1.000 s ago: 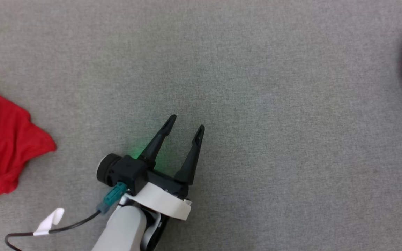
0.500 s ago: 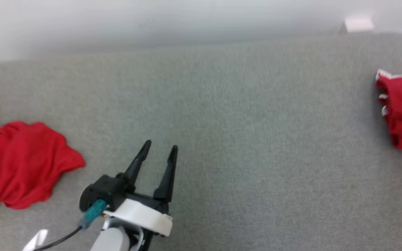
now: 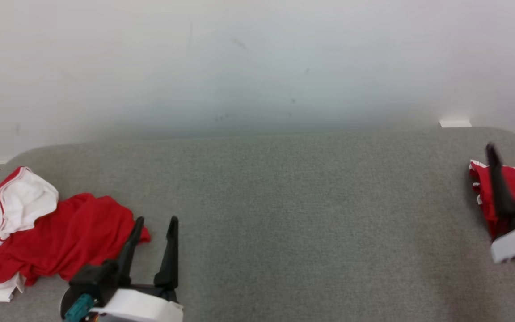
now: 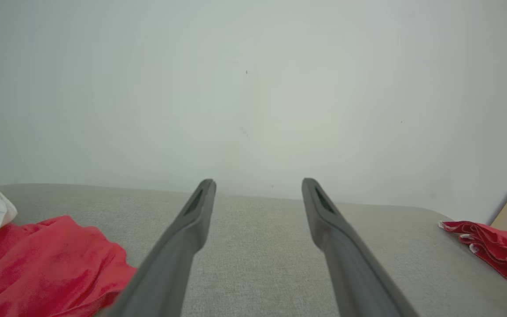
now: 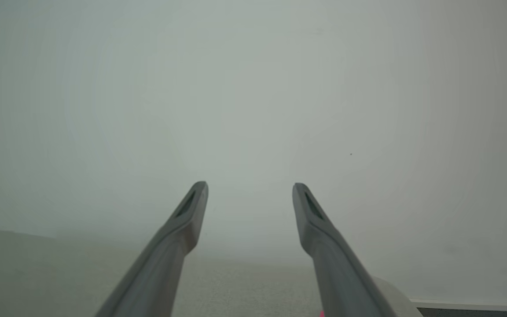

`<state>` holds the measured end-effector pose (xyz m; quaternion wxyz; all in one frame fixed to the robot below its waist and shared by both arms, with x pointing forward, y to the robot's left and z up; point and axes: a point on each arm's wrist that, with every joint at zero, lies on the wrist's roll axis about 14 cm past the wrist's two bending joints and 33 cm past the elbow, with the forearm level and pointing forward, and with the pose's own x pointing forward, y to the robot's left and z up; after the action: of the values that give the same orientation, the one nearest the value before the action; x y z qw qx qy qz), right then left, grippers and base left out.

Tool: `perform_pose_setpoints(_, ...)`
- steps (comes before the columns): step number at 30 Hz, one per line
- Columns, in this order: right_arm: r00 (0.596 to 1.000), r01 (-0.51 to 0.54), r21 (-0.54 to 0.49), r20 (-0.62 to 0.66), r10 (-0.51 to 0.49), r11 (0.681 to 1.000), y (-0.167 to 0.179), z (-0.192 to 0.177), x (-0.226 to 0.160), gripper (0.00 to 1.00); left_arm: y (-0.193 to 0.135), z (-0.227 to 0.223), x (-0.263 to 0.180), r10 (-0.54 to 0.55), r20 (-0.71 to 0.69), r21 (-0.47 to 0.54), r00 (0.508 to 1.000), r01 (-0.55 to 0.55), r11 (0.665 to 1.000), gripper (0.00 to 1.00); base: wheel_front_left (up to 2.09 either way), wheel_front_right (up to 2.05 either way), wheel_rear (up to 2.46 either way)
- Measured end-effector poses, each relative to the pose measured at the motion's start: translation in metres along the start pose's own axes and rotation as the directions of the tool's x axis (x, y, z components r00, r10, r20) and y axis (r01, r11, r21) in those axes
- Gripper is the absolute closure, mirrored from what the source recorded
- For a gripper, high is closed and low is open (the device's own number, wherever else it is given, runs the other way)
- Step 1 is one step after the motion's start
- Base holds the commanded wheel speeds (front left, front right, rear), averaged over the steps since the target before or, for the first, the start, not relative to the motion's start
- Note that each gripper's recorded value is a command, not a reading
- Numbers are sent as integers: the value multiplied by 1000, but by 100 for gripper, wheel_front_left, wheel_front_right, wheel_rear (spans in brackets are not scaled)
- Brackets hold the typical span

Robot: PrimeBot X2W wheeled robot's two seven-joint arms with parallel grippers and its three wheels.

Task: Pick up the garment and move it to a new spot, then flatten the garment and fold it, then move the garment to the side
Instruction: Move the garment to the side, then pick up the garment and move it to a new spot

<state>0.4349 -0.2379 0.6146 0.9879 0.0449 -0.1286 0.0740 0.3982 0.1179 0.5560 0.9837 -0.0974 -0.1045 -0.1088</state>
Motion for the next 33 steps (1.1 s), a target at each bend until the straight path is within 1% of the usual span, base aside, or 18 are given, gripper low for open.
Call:
perform_pose_setpoints(2,1000,1,63,4,-1,998,16,-11,-18,0,7,2,-8,30,2,-3,1000,-30,1000,0,0,0,0)
perform_pose_setpoints(6,1000,8,109,-16,-6,994,38,-32,-52,0,16,-2,-21,79,-10,-24,997,-79,997,0,0,0,0)
perform_pose_setpoints(7,1000,-8,82,-21,9,997,45,-34,-58,0,16,-5,-24,84,-19,-28,996,-85,996,0,0,0,0)
perform_pose_setpoints(8,1000,-9,82,-7,10,997,50,-32,-62,0,16,-7,-27,87,-28,-31,996,-87,996,0,0,0,0)
perform_pose_setpoints(9,1000,5,102,2,-5,995,52,-31,-66,0,15,-9,-29,86,-34,-31,996,-87,996,0,0,0,0)
perform_pose_setpoints(14,996,85,128,-48,-79,988,52,-52,-89,0,16,-20,-39,106,-69,-30,992,-108,994,0,0,0,0)
perform_pose_setpoints(20,992,92,142,-99,-78,986,62,-69,-96,0,15,-28,-42,107,-96,-23,990,-109,994,0,0,0,0)
perform_pose_setpoints(33,992,83,151,-107,-67,985,70,-73,-95,0,11,-28,-38,93,-93,-20,991,-95,995,0,0,0,0)
